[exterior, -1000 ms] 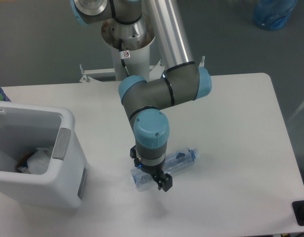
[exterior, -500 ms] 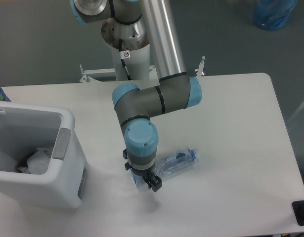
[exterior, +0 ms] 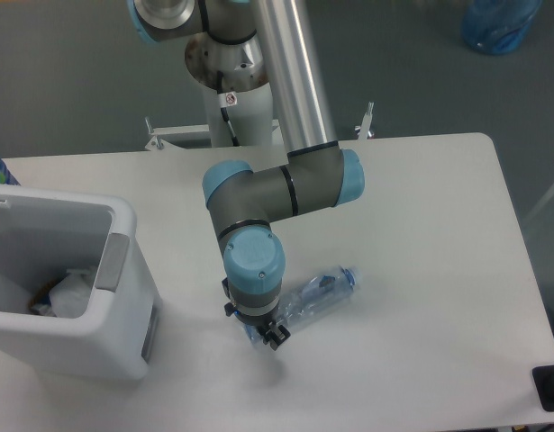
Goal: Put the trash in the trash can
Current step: 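Lower and close the gripper around the bottle's middle, lifting it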
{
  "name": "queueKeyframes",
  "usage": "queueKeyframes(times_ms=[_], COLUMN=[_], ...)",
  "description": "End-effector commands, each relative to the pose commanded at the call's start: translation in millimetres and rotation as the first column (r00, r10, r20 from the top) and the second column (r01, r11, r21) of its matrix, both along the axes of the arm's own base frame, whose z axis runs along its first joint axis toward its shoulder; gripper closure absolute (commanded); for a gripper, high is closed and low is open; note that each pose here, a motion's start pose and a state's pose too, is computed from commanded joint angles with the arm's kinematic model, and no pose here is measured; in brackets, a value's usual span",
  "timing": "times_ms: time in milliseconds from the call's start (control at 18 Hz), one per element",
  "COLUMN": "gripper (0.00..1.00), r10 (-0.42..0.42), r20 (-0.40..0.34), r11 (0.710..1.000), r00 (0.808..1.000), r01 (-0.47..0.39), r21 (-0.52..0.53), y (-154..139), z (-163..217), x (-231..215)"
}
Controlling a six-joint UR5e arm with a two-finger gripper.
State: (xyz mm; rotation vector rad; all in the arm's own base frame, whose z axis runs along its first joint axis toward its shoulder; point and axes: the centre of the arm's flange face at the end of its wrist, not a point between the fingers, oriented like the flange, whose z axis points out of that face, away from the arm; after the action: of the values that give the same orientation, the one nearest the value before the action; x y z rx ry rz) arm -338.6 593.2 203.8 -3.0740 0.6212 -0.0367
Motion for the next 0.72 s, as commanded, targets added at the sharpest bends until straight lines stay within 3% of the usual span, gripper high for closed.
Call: queueKeyframes(times_ms=[222,389,556,722], gripper=[0.63,0.64,0.64,0.64], r10=[0.029,0.039,0.086,0.144], r20=[-0.012,-0.033,0.007,0.078], r11=[0.999,0.997,0.979,0.937], r00=[0.999,0.999,0.996,0.987], r01=[-0.029,-0.037,-0.086,-0.161], r21=[0.029,0.067,0.184,0.310], y=[7.1,12.9,25.1,35.0], z=[14.9,36.2,70.1,109.2], x=[-3.6,-11.8,-29.2,-46.9])
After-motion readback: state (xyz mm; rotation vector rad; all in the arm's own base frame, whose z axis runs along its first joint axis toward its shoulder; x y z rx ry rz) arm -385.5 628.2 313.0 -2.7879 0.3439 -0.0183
